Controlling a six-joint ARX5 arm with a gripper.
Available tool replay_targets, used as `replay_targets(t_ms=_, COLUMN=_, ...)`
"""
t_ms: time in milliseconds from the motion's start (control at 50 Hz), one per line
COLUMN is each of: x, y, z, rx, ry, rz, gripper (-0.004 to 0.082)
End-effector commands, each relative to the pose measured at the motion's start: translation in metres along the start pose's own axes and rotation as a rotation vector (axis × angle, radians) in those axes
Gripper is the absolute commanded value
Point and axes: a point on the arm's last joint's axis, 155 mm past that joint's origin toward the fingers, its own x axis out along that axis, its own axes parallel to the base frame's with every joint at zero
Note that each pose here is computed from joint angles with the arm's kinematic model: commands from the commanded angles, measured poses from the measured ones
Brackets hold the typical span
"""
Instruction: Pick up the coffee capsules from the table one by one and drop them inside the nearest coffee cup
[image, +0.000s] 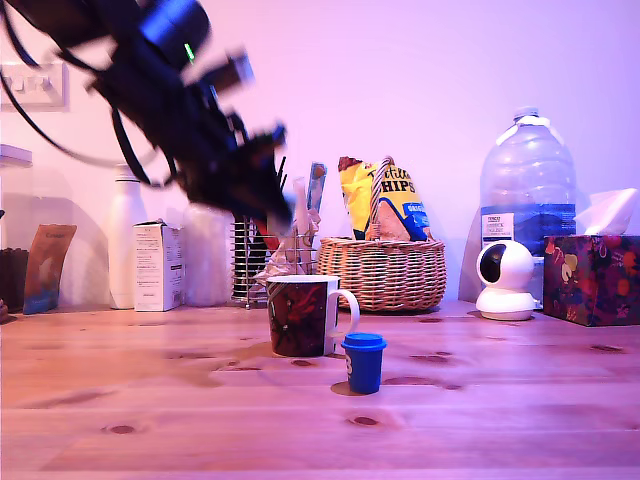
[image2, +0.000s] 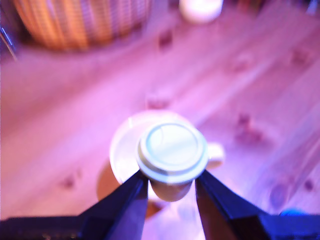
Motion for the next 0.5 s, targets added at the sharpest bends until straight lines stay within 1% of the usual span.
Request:
replay_targets(t_ms=0, x=0.003, y=0.001, z=0.012, rx=0.012, ry=-0.011, rz=0.005, gripper=0.0195)
replay_targets(t_ms=100, x=0.009, y=0.005, z=0.013, rx=0.013, ry=0.023, rz=0.016, gripper=0.0195)
replay_targets(t_ms=180, x=0.014, y=0.007, z=0.013, rx=0.024, ry=0.049, rz=0.022, gripper=0.0195)
replay_targets(t_ms=480, x=0.032, y=0.005, z=0.009, rx=0.028, ry=0.144, rz=0.004, gripper=0.0195)
